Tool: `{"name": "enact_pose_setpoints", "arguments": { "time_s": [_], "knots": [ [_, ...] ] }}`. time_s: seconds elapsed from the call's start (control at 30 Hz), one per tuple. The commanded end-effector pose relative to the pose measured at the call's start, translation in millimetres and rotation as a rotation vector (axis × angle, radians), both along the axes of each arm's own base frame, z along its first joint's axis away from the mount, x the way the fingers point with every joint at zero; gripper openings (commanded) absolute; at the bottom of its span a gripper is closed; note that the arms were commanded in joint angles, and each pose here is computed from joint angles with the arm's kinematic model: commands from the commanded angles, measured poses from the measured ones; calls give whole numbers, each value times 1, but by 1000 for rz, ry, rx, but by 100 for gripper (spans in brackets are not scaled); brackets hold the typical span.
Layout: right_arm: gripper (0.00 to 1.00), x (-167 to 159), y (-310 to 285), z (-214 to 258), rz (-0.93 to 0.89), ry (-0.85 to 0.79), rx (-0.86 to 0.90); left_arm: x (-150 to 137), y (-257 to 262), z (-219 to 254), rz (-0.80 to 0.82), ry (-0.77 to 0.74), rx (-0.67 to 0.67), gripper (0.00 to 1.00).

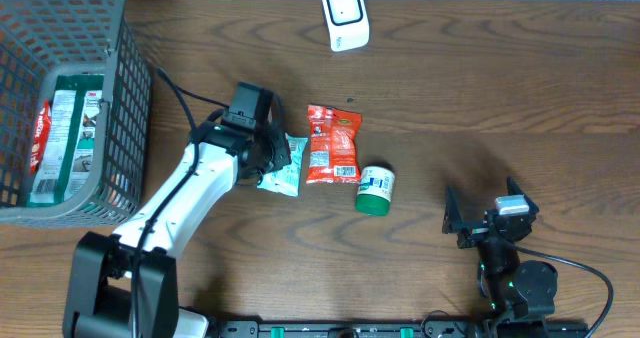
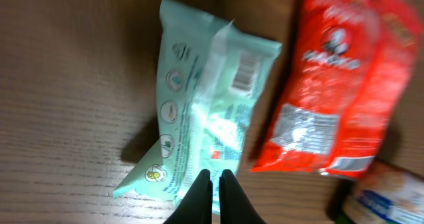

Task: Scan the item barcode

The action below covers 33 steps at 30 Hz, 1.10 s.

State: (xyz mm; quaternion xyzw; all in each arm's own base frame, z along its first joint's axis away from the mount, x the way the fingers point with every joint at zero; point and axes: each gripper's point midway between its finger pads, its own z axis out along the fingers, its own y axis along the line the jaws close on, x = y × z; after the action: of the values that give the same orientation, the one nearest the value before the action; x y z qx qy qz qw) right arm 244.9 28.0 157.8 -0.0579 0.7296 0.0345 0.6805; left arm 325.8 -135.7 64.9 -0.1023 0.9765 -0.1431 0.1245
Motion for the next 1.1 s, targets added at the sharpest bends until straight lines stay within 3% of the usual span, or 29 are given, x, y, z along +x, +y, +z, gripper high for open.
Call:
{"name": "enact_pose_setpoints", "arguments": {
  "time_s": [0.0,0.43,0.63,0.7,0.77,0.8,0.83,1.07],
  "knots": [
    [99,0,0,-1,0,3,17,-7,0,-19,-27,46,19,7],
    [99,0,0,-1,0,3,17,-12,11,-56,-14,133,100,7],
    [99,0,0,-1,0,3,17,-4,9,-46,-35,87,90,9],
    [99,0,0,-1,0,3,17,7,6,-28,-61,30,80,16],
    [99,0,0,-1,0,3,17,18,3,-7,-71,-30,64,34],
    [99,0,0,-1,0,3,17,24,3,10,-64,-68,53,49],
    [99,0,0,-1,0,3,17,29,4,27,-57,-104,43,55],
    [99,0,0,-1,0,3,17,53,43,158,67,-376,-11,72]
  ]
}}
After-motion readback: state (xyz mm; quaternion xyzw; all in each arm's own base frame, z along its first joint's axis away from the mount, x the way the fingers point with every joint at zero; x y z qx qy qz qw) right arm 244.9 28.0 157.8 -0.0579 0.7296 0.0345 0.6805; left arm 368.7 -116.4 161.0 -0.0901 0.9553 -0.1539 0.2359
